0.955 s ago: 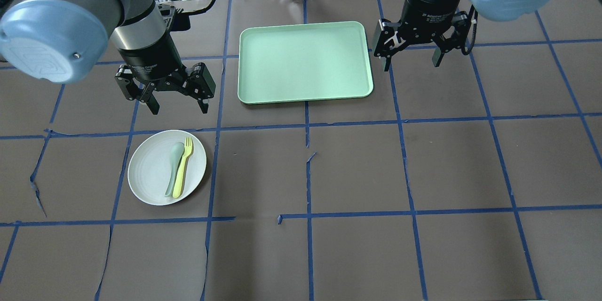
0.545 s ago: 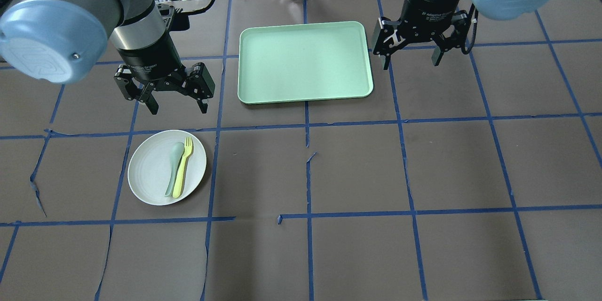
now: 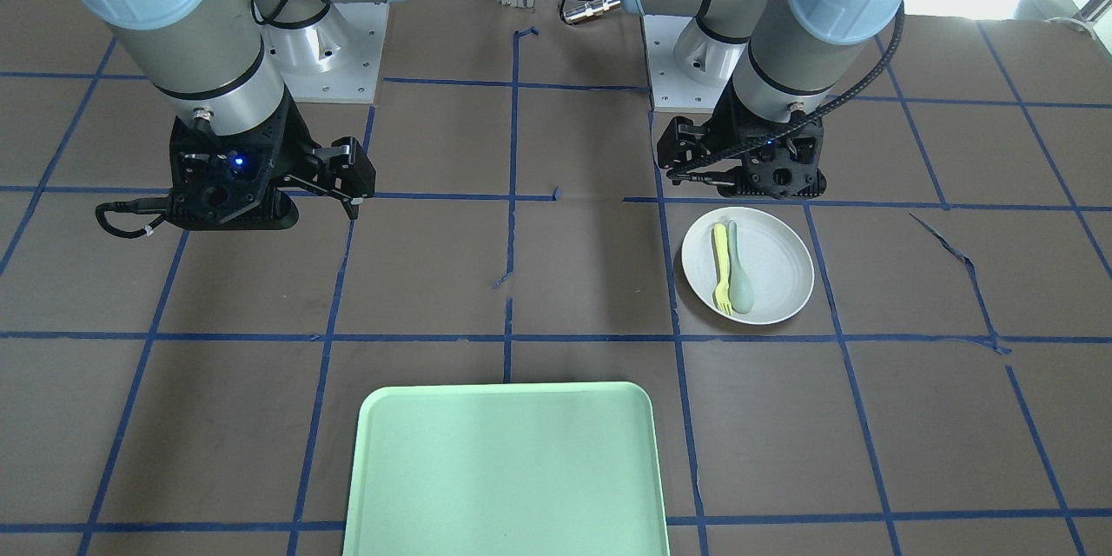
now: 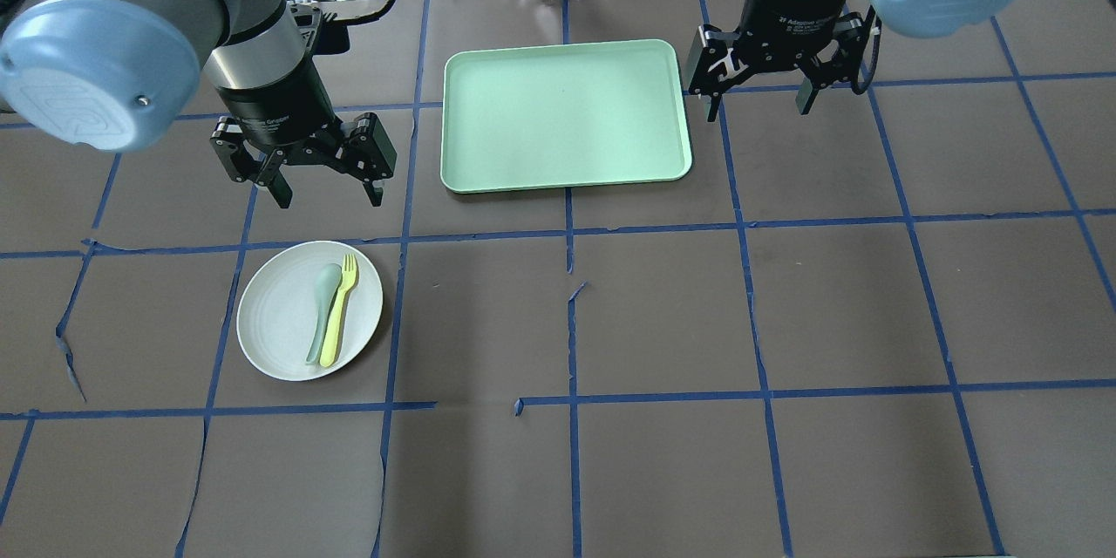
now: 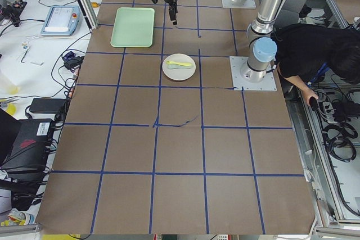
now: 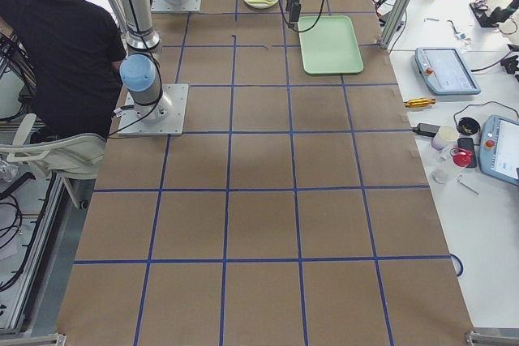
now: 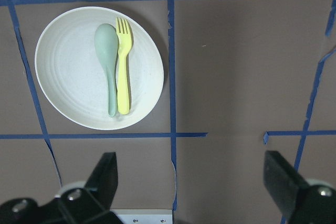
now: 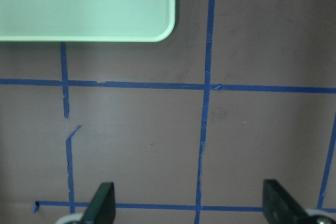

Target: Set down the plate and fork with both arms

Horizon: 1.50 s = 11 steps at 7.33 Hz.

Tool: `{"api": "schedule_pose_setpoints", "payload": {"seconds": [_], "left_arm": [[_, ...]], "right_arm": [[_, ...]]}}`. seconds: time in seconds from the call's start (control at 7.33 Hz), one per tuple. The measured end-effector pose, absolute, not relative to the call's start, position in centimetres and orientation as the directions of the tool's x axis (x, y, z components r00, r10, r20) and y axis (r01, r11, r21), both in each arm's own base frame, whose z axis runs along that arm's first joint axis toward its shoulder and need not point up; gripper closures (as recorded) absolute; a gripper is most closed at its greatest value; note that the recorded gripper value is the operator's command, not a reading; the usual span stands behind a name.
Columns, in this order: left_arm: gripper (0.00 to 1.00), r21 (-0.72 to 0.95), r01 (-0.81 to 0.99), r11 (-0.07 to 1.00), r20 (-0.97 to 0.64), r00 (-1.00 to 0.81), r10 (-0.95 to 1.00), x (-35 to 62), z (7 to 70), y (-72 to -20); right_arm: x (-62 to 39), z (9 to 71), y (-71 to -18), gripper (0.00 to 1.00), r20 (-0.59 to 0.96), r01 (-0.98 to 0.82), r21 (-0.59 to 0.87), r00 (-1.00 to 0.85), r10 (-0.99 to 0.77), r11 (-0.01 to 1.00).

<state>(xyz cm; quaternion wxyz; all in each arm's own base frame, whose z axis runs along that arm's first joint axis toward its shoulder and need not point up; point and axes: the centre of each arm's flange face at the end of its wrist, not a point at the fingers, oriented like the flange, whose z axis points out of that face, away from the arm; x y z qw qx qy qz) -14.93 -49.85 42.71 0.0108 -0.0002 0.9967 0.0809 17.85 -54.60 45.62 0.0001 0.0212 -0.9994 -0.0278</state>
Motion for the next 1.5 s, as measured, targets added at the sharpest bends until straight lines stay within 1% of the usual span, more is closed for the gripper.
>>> {"api": "schedule_pose_setpoints", "payload": {"seconds": [1.5], "left_arm": [[0.00,0.160,-0.004,0.987,-0.014,-1.000,-0.001,-15.36,42.69,-49.52]], "right_arm": [[18.01,45.39,-54.40,0.00,0.002,-0.046,0.061,-0.999,-0.047,0.997]]}}
